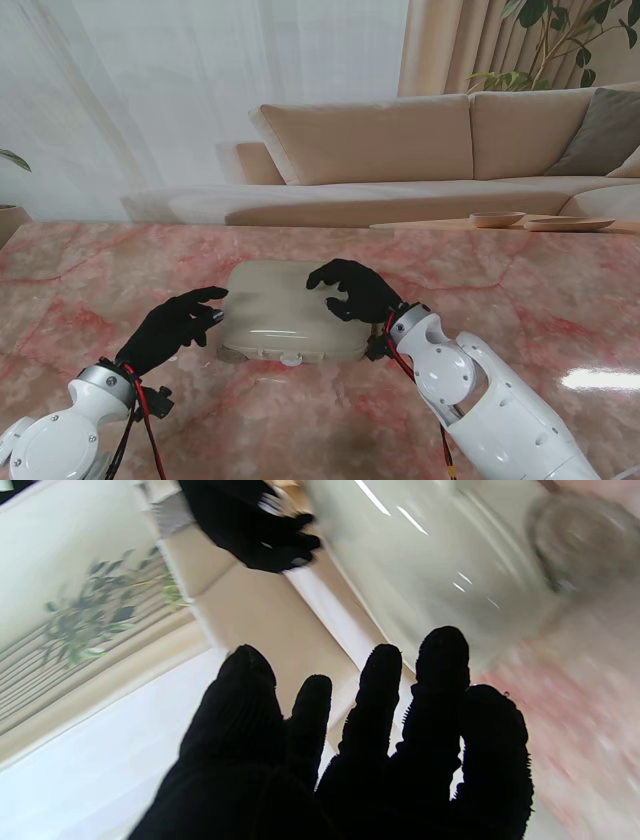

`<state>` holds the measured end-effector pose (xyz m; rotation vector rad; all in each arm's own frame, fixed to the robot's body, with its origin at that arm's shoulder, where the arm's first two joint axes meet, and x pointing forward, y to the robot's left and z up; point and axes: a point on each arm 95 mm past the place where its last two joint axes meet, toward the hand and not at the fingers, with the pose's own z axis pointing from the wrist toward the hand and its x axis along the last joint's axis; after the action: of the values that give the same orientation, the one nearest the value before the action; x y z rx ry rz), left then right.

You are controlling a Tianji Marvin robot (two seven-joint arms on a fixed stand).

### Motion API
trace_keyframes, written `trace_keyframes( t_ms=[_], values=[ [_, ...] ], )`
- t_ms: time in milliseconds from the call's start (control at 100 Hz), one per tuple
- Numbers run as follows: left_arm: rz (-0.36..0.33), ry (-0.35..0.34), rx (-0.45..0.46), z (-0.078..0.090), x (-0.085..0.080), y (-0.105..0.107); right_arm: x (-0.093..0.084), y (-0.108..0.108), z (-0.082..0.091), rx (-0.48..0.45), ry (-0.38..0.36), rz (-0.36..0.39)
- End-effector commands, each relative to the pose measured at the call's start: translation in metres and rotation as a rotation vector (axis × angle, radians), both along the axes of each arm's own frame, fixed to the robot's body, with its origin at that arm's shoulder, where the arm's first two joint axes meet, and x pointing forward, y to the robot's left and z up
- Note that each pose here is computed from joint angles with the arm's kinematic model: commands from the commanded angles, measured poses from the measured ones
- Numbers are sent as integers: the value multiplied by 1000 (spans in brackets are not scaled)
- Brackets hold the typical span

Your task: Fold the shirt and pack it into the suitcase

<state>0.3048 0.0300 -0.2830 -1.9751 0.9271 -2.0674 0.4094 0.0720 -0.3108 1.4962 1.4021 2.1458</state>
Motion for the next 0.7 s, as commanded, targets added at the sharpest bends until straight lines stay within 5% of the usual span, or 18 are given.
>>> trace_keyframes(
  t_ms=[0, 240, 690],
  values=[
    [-57, -9, 4, 5, 0, -13, -2, 4, -6, -17, 0, 21],
    [-191, 40, -52, 2, -5, -33, 2, 4, -9, -158, -126, 93],
    [-291, 171, -90, -15, -15, -40, 10, 9, -36, -187, -45, 139]
  ],
)
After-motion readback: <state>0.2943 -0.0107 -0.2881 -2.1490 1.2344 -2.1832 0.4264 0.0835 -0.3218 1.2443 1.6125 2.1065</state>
